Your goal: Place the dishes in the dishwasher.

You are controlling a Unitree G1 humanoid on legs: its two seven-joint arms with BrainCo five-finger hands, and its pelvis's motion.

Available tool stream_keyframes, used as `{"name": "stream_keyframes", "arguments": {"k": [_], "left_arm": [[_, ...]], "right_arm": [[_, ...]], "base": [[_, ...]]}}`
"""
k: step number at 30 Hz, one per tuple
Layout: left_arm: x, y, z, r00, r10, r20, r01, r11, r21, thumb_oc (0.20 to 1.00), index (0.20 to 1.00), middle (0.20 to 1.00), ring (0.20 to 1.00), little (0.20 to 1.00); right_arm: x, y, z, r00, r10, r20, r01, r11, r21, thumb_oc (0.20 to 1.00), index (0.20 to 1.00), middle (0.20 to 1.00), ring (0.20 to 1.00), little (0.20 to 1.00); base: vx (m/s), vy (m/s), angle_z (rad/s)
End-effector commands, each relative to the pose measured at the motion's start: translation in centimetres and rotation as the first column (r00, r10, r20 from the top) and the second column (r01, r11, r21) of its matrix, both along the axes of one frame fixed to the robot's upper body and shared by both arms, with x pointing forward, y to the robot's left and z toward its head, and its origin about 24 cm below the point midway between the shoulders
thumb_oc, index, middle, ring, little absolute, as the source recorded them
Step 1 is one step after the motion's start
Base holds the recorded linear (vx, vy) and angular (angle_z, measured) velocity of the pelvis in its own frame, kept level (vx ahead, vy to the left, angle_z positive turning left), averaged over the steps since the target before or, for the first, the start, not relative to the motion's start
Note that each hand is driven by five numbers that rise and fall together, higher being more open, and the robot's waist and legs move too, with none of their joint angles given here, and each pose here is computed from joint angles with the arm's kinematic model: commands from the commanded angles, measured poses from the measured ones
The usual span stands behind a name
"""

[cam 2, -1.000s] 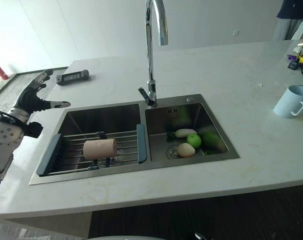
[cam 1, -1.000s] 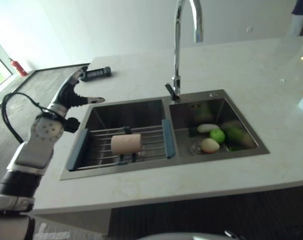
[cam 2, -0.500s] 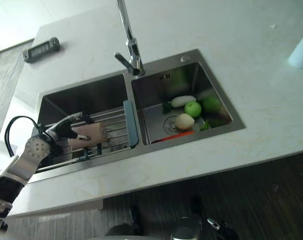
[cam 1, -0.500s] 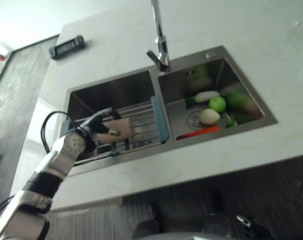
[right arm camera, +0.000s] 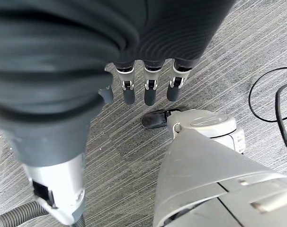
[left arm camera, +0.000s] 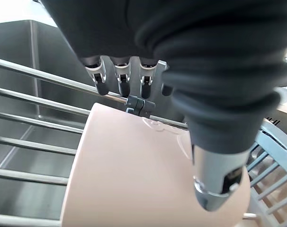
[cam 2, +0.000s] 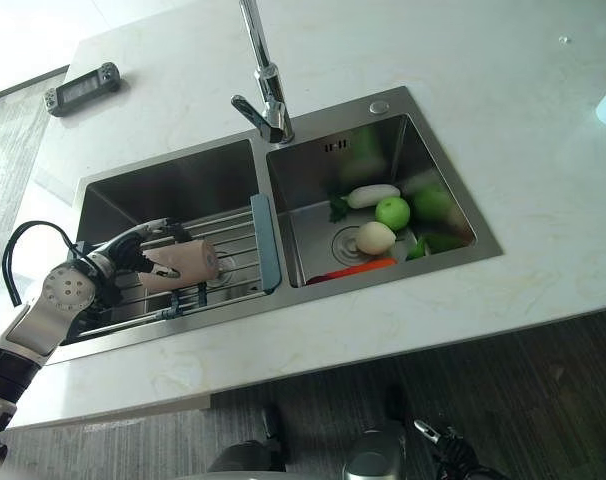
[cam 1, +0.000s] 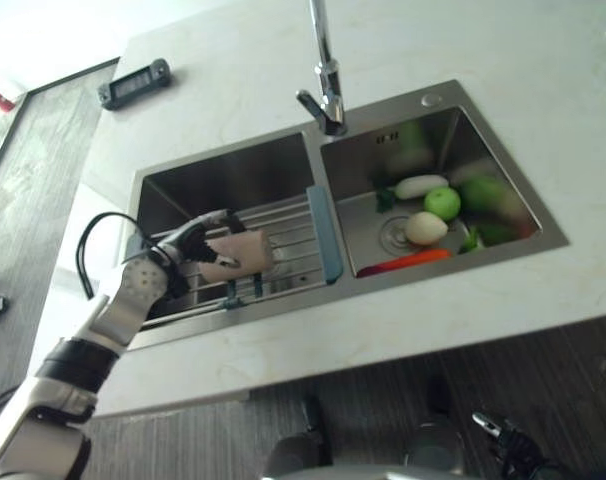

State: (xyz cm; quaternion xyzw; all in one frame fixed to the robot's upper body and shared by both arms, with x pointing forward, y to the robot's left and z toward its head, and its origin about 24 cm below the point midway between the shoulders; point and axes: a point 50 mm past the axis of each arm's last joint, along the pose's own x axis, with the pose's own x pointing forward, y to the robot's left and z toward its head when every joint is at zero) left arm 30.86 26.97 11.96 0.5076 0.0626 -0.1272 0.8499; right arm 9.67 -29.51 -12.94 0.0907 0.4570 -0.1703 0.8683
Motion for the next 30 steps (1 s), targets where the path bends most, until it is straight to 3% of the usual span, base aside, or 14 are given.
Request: {"name": "stream_keyframes", "arguments": {"k": [1, 16, 30], "left_arm": [[0.4, 1.1, 3.6, 0.995, -0.018, 0.095, 0.014, 0.999, 0.046, 1.000, 1.000, 1.000, 1.000, 1.000], [-0.8, -0.6, 3.4, 0.986, -0.142, 0.088, 0.127, 0.980, 0.156, 1.000, 1.000, 1.000, 1.000, 1.000], [0.1, 1.2, 1.5, 0.998, -0.012, 0.067, 0.001, 0.987, 0.163, 1.000, 1.000, 1.000, 1.000, 1.000]], "right_arm": [[1.0, 0.1, 0.4, 0.998, -0.019, 0.053, 0.018, 1.000, 0.009, 1.000, 1.000, 1.000, 1.000, 1.000], [1.2, 0.0, 0.5, 0.997, -0.022, 0.079, 0.021, 1.000, 0.012, 1.000, 1.000, 1.000, 1.000, 1.000], [2.3, 0.2, 0.9, 0.994, -0.008, 0.109, 0.006, 1.000, 0.013, 1.000, 1.000, 1.000, 1.000, 1.000]], "base": [[0.00, 0.000, 0.00], [0.00, 0.000, 0.00], [0.00, 0.002, 0.00]]}}
